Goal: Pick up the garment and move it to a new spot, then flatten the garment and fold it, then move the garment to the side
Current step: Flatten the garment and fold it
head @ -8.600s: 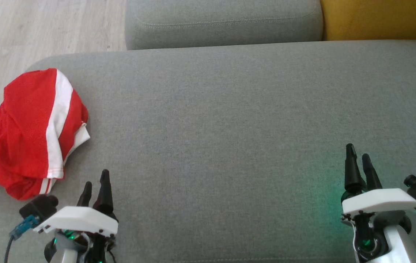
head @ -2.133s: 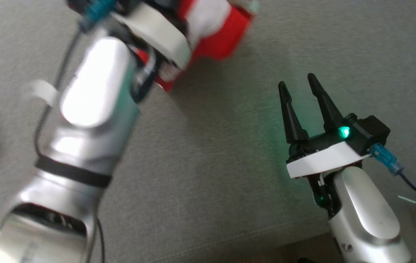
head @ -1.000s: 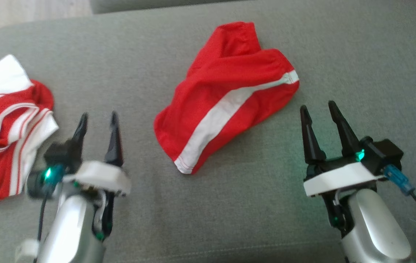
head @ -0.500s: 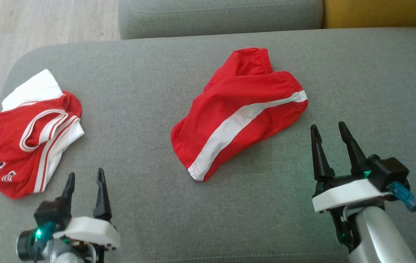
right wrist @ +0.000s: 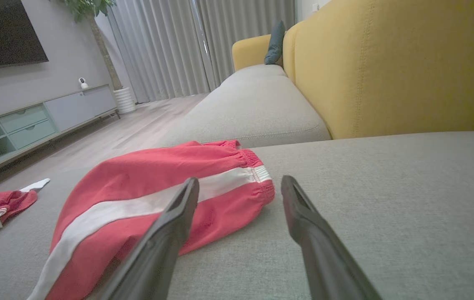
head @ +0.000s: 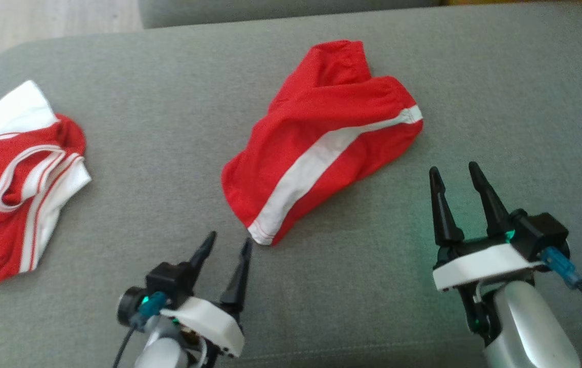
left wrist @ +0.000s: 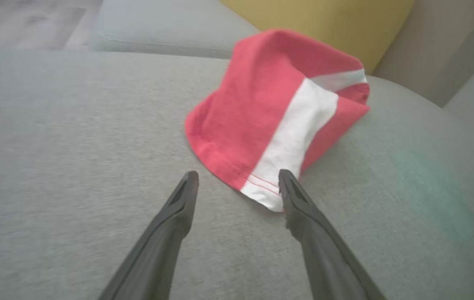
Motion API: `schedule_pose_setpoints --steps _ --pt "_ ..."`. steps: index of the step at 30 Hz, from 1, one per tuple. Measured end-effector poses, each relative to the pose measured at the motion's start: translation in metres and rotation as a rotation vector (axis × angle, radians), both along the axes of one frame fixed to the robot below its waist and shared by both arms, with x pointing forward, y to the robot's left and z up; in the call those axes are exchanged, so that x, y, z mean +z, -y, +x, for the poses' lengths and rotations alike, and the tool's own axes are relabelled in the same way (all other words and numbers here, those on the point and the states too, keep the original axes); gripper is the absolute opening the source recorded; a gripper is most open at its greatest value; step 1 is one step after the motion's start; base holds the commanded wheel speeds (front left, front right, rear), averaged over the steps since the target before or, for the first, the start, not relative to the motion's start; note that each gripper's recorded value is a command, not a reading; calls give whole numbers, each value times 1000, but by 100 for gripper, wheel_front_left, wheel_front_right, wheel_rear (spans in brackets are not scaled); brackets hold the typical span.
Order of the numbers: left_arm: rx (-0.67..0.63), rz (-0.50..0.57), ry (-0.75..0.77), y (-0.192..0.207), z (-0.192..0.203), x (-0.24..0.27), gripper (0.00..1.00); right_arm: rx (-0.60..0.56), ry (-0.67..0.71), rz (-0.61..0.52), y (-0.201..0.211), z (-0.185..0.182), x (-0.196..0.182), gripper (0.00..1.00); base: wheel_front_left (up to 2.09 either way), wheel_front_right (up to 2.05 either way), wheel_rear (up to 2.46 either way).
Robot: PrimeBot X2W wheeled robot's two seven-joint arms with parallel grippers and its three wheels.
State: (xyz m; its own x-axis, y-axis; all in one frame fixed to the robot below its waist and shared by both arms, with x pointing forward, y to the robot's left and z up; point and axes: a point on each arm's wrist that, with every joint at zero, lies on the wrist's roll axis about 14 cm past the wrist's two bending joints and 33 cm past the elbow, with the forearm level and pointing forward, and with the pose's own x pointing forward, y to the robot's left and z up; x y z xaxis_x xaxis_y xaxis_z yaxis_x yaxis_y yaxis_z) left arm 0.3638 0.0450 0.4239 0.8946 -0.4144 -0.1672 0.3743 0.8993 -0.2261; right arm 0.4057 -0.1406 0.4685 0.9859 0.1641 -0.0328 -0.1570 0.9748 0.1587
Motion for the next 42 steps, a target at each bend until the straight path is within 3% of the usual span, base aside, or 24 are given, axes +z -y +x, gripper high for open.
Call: schedule_pose_setpoints --steps 5,13,14,15,17,23,30,36,37,38,40,42 --pt "-110 20 -65 28 -2 -23 100 -39 -7 -8 15 4 -3 100 0 0 0" --pt "-151 43 -88 40 15 -37 98 -85 -42 -24 31 2 -15 100 0 0 0" --pt "-151 45 -92 40 16 -38 83 -86 -44 -25 32 2 -16 100 0 0 0" --pt "-151 46 -96 40 17 -40 41 -87 -46 -25 32 3 -17 100 0 0 0" --pt "-148 48 -104 39 17 -43 0 -88 -50 -25 33 3 -18 100 0 0 0" --pt "-88 78 -97 25 24 -44 0 -82 -47 -23 30 9 -19 100 0 0 0" --pt "127 143 11 -34 56 -17 0 -62 -27 -11 22 19 -13 100 0 0 0" --pt "205 220 67 -71 75 -5 0 -42 -37 4 14 19 -16 100 0 0 0" --pt "212 224 76 -74 80 -2 7 -40 -38 3 14 19 -16 100 0 0 0" --pt "221 226 83 -76 85 1 31 -38 -38 3 13 18 -16 100 0 0 0" --pt "237 227 90 -79 90 4 100 -38 -37 3 13 17 -15 100 0 0 0" --pt "271 225 93 -86 92 7 100 -43 -33 10 14 17 -13 100 0 0 0"
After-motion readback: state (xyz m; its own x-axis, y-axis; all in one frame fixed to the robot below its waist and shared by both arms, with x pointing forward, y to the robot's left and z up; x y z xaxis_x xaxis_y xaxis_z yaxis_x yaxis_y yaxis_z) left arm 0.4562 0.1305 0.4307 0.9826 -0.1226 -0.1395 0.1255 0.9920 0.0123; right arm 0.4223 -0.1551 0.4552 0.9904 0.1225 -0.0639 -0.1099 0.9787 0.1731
